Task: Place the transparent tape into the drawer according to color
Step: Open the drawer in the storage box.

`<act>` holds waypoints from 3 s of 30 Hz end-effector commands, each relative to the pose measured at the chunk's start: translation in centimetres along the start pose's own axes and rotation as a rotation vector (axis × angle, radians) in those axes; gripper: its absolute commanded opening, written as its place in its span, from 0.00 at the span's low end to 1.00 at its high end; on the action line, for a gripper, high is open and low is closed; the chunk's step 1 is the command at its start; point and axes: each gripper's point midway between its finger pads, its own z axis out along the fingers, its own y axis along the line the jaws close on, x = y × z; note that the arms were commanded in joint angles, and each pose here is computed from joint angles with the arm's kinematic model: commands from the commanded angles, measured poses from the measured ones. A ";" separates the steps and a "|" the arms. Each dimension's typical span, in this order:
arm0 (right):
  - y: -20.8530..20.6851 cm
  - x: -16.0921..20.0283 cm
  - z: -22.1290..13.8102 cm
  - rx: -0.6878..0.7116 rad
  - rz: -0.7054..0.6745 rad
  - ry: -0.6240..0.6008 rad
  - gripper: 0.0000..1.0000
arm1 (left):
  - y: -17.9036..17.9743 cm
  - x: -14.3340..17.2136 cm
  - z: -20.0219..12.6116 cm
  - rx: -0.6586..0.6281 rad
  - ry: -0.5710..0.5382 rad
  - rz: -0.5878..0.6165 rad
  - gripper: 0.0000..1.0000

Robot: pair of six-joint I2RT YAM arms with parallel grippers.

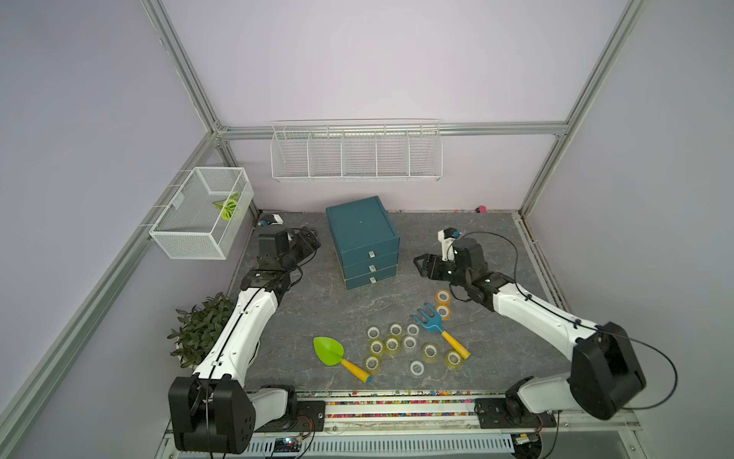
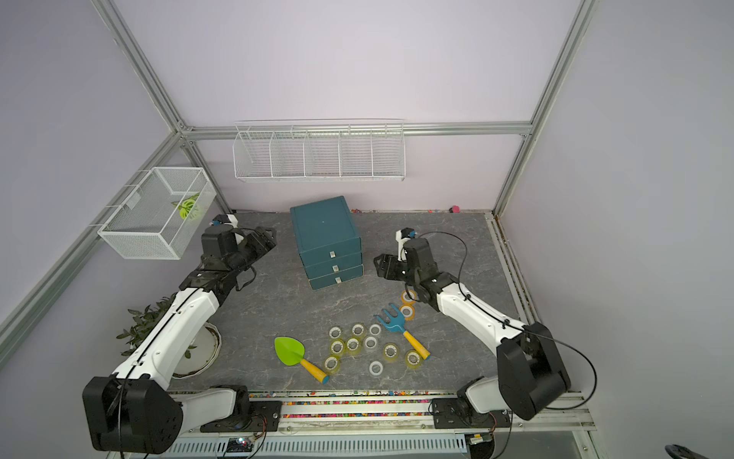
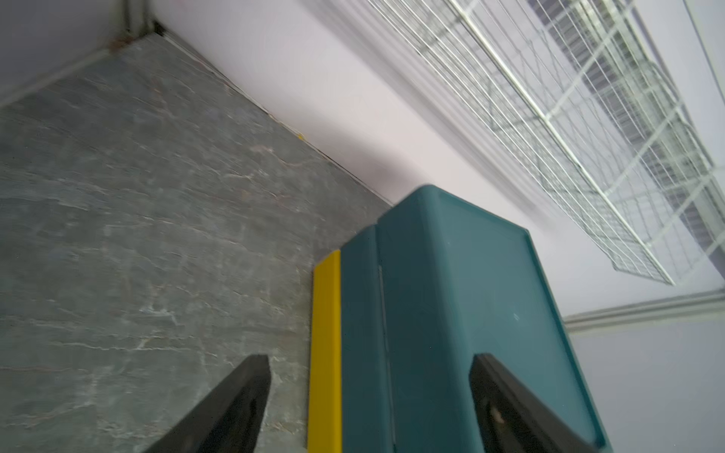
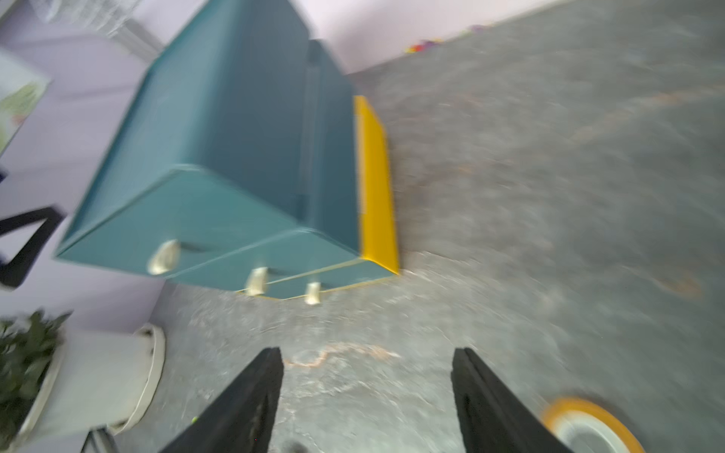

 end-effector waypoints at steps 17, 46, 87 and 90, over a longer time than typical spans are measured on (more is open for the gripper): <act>0.1 -5.0 5.1 0.086 0.067 -0.094 0.58 | -3.5 2.8 0.9 0.112 0.165 0.099 0.89; 11.4 -0.3 6.9 -0.319 0.482 -0.031 0.42 | -4.5 6.6 3.1 0.217 0.275 0.141 0.82; 7.3 9.0 0.0 -0.292 0.488 0.131 0.02 | -5.4 8.5 4.1 0.267 0.339 0.122 0.81; 7.5 8.6 -0.3 -0.295 0.456 0.118 0.19 | -5.5 8.4 4.0 0.270 0.337 0.126 0.81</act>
